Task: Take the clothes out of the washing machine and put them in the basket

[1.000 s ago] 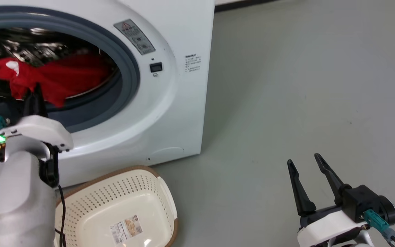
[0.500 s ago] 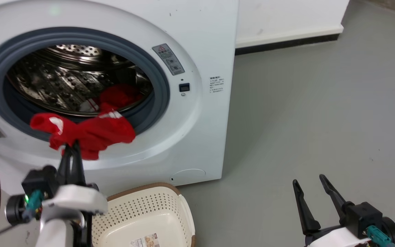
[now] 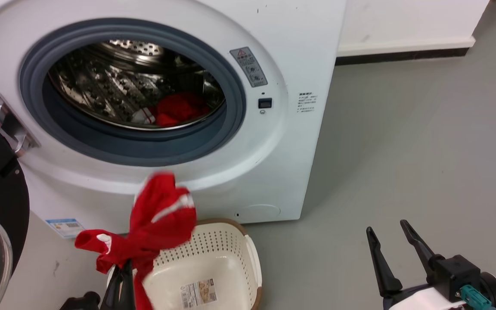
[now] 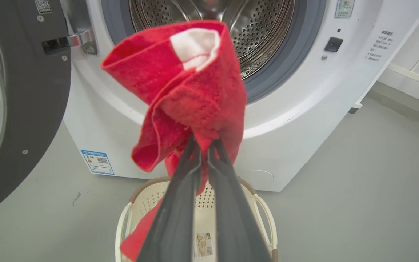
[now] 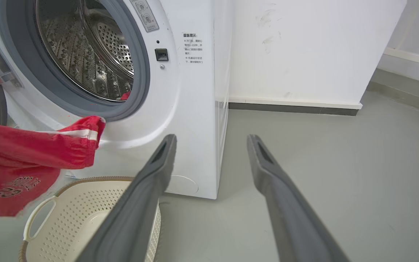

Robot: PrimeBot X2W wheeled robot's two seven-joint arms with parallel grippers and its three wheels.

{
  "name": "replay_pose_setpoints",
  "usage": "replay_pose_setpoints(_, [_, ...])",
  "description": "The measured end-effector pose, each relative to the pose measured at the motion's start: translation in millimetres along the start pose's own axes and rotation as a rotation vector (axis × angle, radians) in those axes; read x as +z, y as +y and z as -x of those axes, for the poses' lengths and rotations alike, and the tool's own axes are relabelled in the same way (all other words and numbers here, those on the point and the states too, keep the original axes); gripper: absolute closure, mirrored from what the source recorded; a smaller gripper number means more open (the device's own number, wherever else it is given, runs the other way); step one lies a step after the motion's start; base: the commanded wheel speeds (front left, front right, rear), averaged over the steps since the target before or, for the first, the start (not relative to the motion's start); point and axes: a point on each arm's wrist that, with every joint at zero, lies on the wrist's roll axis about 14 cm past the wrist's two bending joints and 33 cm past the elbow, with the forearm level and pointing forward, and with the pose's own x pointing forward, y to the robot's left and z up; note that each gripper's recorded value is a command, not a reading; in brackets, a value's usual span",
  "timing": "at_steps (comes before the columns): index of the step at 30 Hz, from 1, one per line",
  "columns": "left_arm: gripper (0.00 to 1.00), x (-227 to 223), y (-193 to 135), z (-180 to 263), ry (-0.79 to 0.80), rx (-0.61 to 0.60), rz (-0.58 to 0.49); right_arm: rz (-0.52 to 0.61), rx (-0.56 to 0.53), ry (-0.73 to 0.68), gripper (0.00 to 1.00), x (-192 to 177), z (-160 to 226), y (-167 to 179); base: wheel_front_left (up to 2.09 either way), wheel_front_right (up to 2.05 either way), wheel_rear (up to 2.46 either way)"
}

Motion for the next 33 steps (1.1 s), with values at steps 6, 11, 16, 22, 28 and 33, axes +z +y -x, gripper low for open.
replay_pose_setpoints(6, [1.00,-35,6,-6,0.094,0.037,0.023,-0.004,0.031,0.028,0.00,-8,-20,7,0.00,0.00,0.00])
replay_pose_setpoints(11, [1.00,-67,10,-40,0.167,0.053,0.035,-0.010,0.034,0.063,0.00,-23,-42,4,0.00,0.00,0.00])
replay_pose_setpoints(16, [1.00,-102,18,-71,0.255,0.059,0.033,-0.015,0.012,0.109,0.00,-43,-53,-5,0.00,0.00,0.00])
replay_pose_setpoints(22, [1.00,-165,25,-94,0.427,0.054,0.006,-0.017,0.005,0.161,0.00,-68,-71,-11,0.00,0.00,0.00])
replay_pose_setpoints(28, [1.00,-233,31,-96,0.616,0.079,0.006,-0.020,-0.015,0.223,0.00,-100,-83,-22,0.00,0.00,0.00])
replay_pose_setpoints(33, [1.00,-280,36,-91,0.753,0.095,0.008,-0.018,-0.020,0.273,0.00,-125,-90,-26,0.00,0.00,0.00])
